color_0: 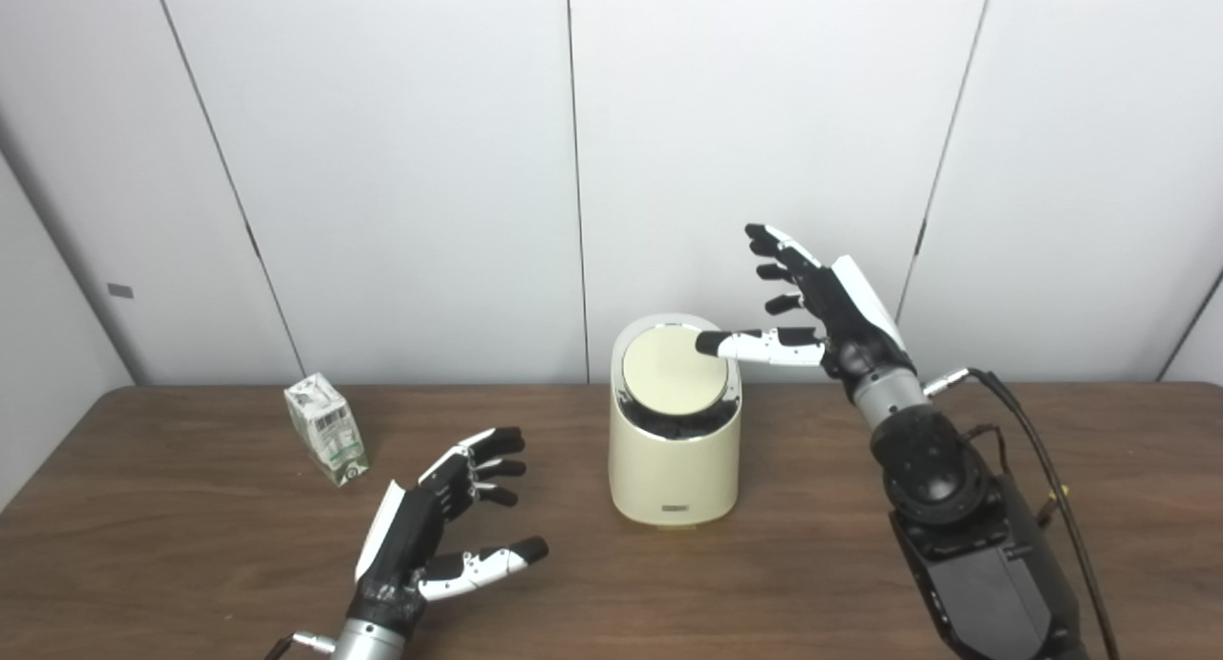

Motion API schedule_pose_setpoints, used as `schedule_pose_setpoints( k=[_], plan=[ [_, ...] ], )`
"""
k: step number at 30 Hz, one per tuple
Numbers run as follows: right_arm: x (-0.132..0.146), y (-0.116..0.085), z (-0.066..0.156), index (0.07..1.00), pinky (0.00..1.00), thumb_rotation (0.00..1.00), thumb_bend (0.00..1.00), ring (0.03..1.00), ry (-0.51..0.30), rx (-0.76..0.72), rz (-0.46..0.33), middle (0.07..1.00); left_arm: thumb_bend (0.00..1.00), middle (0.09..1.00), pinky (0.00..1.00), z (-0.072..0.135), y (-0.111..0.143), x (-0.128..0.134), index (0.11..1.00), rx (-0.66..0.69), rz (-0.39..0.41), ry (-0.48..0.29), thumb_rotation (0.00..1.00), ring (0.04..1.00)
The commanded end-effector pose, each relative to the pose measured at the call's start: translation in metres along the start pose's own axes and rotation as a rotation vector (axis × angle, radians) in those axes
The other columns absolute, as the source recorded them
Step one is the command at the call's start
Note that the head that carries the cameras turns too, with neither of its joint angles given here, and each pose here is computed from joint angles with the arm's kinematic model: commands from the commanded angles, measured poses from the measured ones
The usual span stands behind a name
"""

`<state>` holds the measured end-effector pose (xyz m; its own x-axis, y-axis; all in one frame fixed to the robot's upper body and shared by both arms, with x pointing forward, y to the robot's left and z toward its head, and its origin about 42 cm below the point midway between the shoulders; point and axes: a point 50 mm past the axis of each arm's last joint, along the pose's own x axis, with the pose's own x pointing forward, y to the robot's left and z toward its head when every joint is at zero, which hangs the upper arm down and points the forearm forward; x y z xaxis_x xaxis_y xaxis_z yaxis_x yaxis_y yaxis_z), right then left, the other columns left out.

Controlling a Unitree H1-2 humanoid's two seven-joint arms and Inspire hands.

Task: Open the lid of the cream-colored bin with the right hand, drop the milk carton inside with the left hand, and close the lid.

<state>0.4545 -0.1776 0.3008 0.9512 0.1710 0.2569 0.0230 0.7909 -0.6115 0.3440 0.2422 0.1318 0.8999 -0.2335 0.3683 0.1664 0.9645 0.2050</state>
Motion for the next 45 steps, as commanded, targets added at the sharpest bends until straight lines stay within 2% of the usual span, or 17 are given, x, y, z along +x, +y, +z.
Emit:
schedule_pose_setpoints(
  k=[1, 10, 22, 38, 45],
  plan=[
    [0.014, -0.011, 0.026, 0.919, 0.73, 0.39, 0.86, 0.877, -0.078, -0.009, -0.033, 0.915, 0.80, 0.818, 0.63, 0.003, -0.003, 0.007, 0.847, -0.011, 0.005, -0.038, 0.16, 0.753],
    [0.018, 0.003, 0.028, 0.936, 0.79, 0.38, 0.87, 0.886, -0.087, -0.058, 0.007, 0.907, 0.80, 0.812, 0.62, 0.004, -0.008, 0.008, 0.845, -0.018, 0.012, -0.042, 0.16, 0.742],
    [0.021, 0.014, 0.020, 0.939, 0.78, 0.36, 0.99, 0.887, -0.075, -0.148, 0.068, 0.914, 0.78, 0.812, 0.60, 0.008, -0.010, 0.011, 0.839, -0.020, 0.020, -0.059, 0.15, 0.739],
    [0.028, 0.018, 0.005, 0.935, 0.83, 0.36, 0.93, 0.909, -0.026, -0.188, 0.074, 0.925, 0.77, 0.805, 0.60, 0.011, -0.010, 0.009, 0.833, -0.012, 0.019, -0.068, 0.15, 0.735],
    [0.031, 0.016, -0.006, 0.932, 0.75, 0.37, 0.91, 0.887, 0.012, -0.197, 0.051, 0.919, 0.76, 0.811, 0.60, 0.010, -0.011, 0.008, 0.836, -0.011, 0.010, -0.066, 0.15, 0.738]
  ],
)
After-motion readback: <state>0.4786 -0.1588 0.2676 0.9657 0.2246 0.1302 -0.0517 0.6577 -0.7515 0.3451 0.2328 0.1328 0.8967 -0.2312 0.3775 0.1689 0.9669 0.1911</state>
